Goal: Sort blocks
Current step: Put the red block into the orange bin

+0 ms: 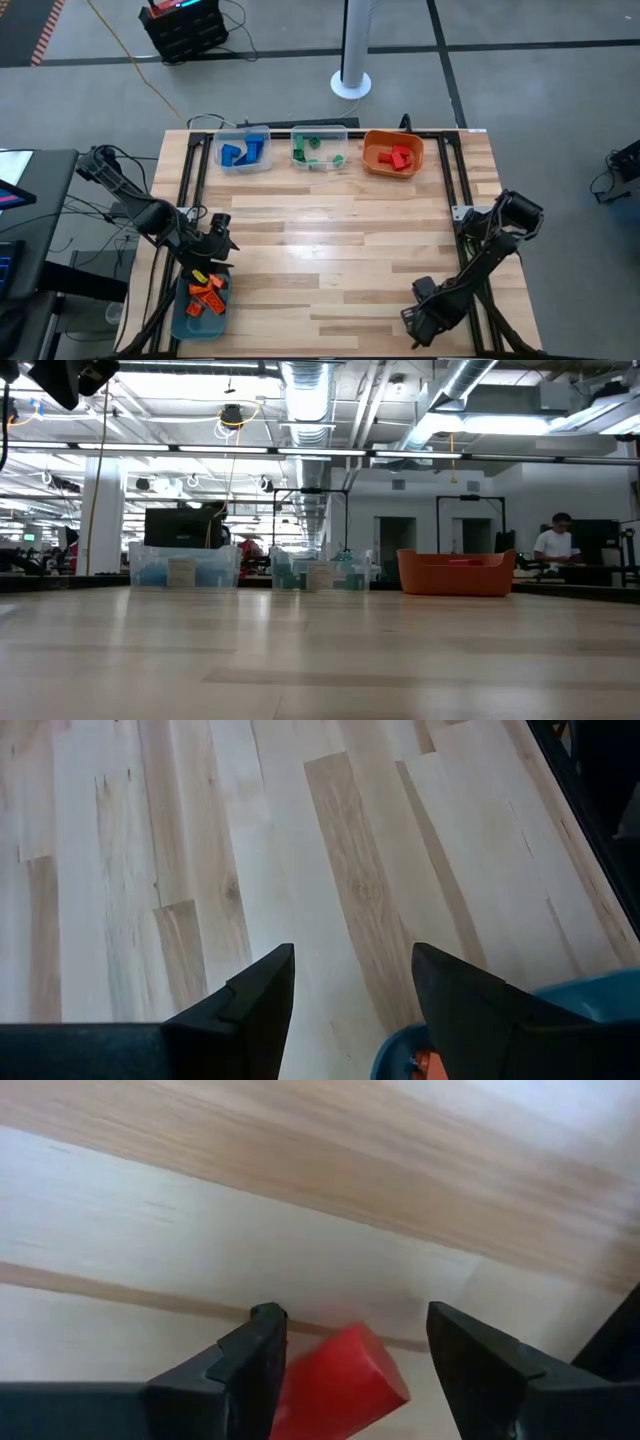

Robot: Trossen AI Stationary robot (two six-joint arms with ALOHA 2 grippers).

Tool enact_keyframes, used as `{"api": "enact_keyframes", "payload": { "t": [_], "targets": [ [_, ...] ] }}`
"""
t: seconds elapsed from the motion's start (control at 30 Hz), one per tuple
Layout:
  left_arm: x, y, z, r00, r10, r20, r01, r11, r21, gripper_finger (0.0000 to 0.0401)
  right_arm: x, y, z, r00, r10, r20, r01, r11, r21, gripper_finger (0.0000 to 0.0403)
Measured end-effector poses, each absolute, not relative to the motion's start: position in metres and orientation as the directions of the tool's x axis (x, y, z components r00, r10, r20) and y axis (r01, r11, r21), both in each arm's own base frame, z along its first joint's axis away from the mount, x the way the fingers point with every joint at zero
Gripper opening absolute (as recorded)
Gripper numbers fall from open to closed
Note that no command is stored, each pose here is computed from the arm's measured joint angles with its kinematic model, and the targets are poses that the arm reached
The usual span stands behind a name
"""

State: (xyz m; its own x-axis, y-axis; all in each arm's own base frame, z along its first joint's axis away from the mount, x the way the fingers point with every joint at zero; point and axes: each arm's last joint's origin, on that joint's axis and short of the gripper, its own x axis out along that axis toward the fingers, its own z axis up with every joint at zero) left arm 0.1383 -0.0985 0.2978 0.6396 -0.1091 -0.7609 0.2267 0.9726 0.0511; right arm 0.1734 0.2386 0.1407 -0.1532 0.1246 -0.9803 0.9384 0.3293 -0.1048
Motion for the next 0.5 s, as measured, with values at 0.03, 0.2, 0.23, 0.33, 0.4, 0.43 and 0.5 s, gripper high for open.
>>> {"api": "enact_keyframes", "payload": {
  "t": [0.03,0.2,0.23,0.33,0.4,0.43,0.5],
  "targets": [
    [0.1381,-0.0984,0.2976,0.638,-0.108,-0.762,0.226,0.973,0.051,0.0196,0.1741,0.2383,0.1404,-0.16,0.129,-0.979,0.939,0.326,-0.111,0.0252],
    [0.1366,-0.0972,0.2963,0.623,-0.096,-0.776,0.207,0.977,0.045,0.0196,0.1721,0.2391,0.1403,-0.177,0.133,-0.975,0.941,0.313,-0.128,0.0226],
    [0.1365,-0.0971,0.2962,0.622,-0.095,-0.777,0.204,0.978,0.043,0.0196,0.1716,0.2391,0.1403,-0.177,0.129,-0.976,0.94,0.316,-0.129,0.0221],
    [0.1363,-0.0969,0.2959,0.619,-0.093,-0.779,0.202,0.978,0.043,0.0196,0.171,0.2377,0.1403,-0.171,0.104,-0.98,0.935,0.33,-0.128,0.0213],
    [0.1363,-0.0969,0.2959,0.619,-0.093,-0.78,0.202,0.978,0.044,0.0196,0.171,0.2356,0.141,-0.183,0.082,-0.98,0.928,0.342,-0.145,0.0214],
    [0.1363,-0.0969,0.2959,0.619,-0.093,-0.779,0.202,0.978,0.044,0.0196,0.1713,0.2337,0.1421,-0.194,0.061,-0.979,0.925,0.342,-0.162,0.0216],
    [0.1363,-0.0969,0.2959,0.619,-0.093,-0.779,0.202,0.978,0.044,0.0196,0.1716,0.2296,0.1461,-0.216,0.01,-0.976,0.92,0.338,-0.2,0.0221]
  ]
}}
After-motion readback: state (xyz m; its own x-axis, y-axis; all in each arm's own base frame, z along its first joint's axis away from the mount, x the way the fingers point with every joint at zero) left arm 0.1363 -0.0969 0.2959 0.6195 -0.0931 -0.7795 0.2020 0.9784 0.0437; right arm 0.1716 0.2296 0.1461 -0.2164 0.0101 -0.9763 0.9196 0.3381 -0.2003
